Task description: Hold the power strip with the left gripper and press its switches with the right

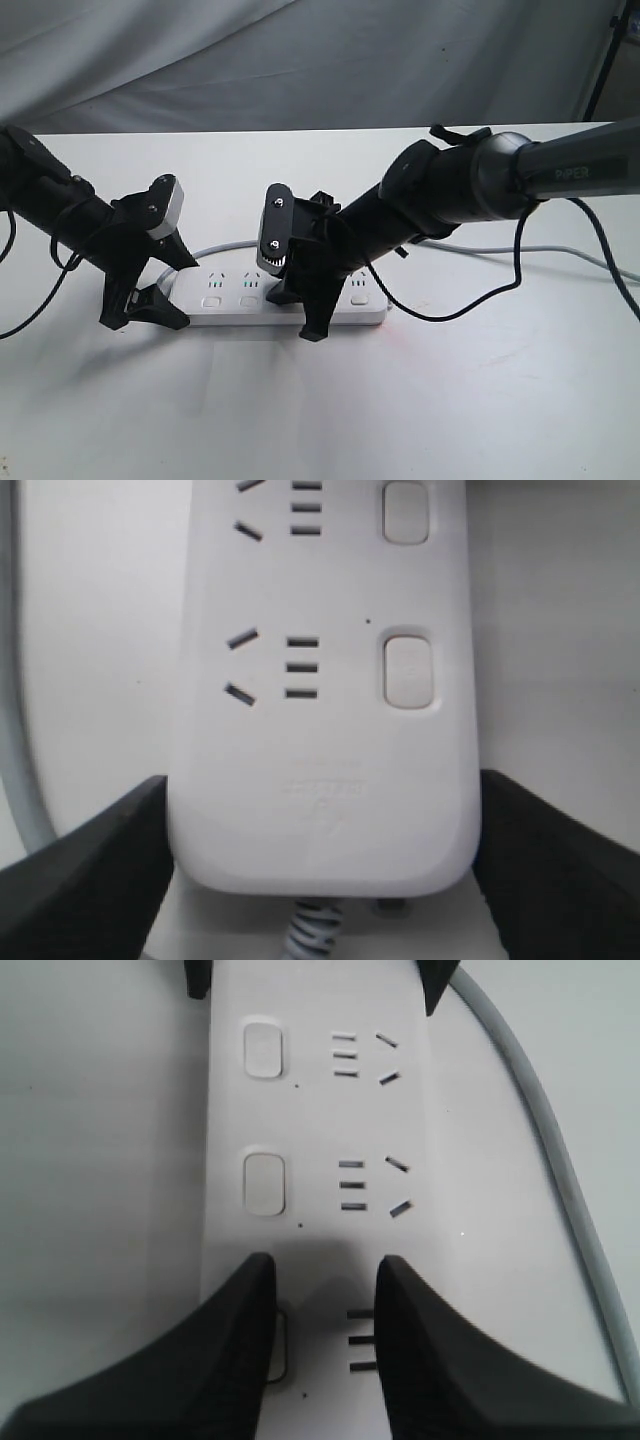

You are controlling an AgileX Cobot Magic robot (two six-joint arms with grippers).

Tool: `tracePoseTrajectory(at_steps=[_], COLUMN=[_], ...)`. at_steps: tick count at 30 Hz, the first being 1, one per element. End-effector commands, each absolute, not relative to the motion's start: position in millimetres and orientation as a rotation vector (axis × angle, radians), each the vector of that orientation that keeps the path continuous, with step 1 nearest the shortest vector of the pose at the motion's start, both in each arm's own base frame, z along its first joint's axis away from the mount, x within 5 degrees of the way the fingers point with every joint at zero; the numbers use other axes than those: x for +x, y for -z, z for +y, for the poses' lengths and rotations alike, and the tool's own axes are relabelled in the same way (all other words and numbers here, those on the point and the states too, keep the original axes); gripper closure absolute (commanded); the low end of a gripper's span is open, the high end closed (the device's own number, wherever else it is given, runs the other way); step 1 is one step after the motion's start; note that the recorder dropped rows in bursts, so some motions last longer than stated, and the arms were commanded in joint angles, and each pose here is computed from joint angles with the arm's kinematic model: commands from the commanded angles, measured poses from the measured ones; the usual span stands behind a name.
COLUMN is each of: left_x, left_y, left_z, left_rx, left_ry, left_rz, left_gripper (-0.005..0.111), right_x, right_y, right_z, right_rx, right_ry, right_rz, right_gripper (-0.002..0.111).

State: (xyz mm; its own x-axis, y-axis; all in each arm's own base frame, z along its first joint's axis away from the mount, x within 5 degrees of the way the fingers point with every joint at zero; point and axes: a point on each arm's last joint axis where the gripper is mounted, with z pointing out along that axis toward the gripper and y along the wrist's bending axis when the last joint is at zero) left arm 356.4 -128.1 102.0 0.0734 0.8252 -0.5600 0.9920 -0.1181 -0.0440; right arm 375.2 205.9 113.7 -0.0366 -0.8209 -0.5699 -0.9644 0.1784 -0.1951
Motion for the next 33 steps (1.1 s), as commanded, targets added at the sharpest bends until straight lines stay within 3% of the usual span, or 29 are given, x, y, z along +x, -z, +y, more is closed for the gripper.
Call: tracePoseTrajectory(at_steps=[1, 8, 19, 33], left_x=[357, 357, 357, 357], left_y=[-103, -103, -103, -103], left_z=[-129, -129, -129, -129], left_rx=[2.012, 2.012, 2.012, 2.012], left_ry=[0.641, 0.641, 0.641, 0.641], left_rz=[1.809, 1.809, 1.809, 1.809], left_gripper=[0.036, 0.036, 0.036, 0.036], right_x=[365, 370, 369, 364], right_y=[-86, -96, -176, -180], right_z=[200, 201, 198, 167], right_rx=[-1.806, -1.759, -1.605, -1.538], right_ry=[-0.318, -0.316, -0.263, -0.33], right_rz=[1.9, 1.894, 1.802, 1.917], right_gripper=[0.075, 0.075, 0.075, 0.075])
